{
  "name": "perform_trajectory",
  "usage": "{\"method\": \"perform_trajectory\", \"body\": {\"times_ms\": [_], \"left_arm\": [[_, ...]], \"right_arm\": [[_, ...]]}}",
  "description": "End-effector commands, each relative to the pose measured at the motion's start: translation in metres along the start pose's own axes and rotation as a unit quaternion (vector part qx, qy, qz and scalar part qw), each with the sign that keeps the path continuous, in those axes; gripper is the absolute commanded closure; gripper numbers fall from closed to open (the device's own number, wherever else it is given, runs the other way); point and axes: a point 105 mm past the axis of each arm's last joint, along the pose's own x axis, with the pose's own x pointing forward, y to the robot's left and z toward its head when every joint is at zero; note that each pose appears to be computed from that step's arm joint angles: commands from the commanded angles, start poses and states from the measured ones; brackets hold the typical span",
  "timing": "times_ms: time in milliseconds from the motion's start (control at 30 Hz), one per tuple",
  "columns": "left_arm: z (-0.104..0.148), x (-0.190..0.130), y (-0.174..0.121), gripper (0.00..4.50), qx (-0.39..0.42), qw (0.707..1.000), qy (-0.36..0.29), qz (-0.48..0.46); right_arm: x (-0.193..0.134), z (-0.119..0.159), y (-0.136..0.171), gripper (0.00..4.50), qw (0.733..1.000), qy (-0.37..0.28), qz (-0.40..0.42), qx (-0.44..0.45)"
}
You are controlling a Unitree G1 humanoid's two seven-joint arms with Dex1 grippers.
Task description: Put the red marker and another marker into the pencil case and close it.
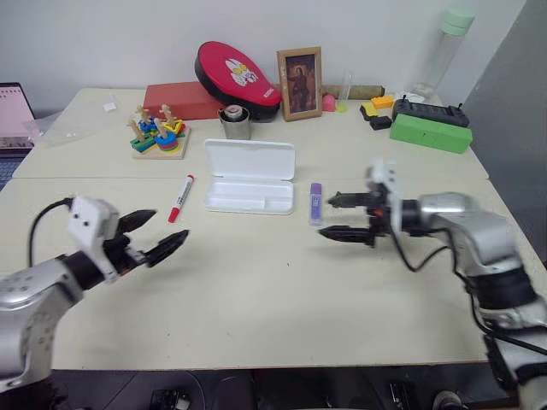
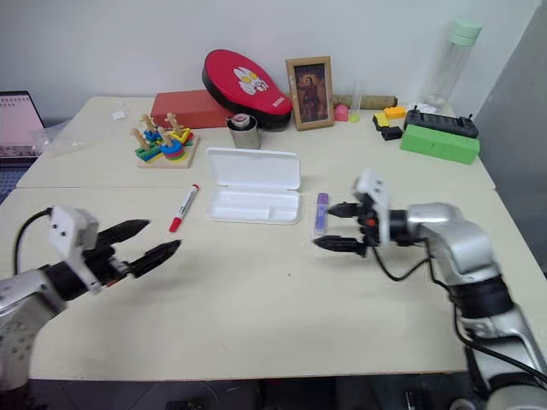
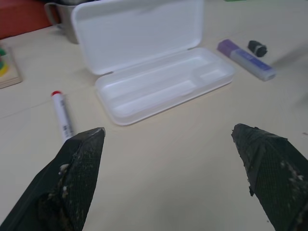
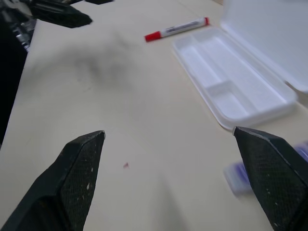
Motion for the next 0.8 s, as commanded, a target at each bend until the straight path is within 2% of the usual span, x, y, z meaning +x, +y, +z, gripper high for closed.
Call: {"method": "perform_trajectory", "body": {"times_ms": [33,233,500,600,800], "left_arm": [[0.019,0.024,-0.017,0.00,0.011,0.998,-0.049,-0.028],[0.032,0.052,-0.029,0.00,0.010,0.995,-0.085,-0.044],[0.037,0.061,-0.035,0.00,0.006,0.993,-0.106,-0.044],[0.038,0.062,-0.035,0.00,0.004,0.993,-0.111,-0.040],[0.037,0.062,-0.034,0.00,0.001,0.993,-0.113,-0.032]], "right_arm": [[0.039,-0.004,-0.008,0.03,0.998,0.036,-0.002,-0.042],[0.080,-0.002,-0.035,0.03,0.996,0.048,-0.035,-0.062],[0.101,-0.012,-0.047,0.03,0.991,0.098,-0.034,-0.081],[0.105,-0.023,-0.047,0.46,0.988,0.130,-0.033,-0.082],[0.112,-0.017,-0.051,2.02,0.988,0.117,-0.057,-0.076]]}}
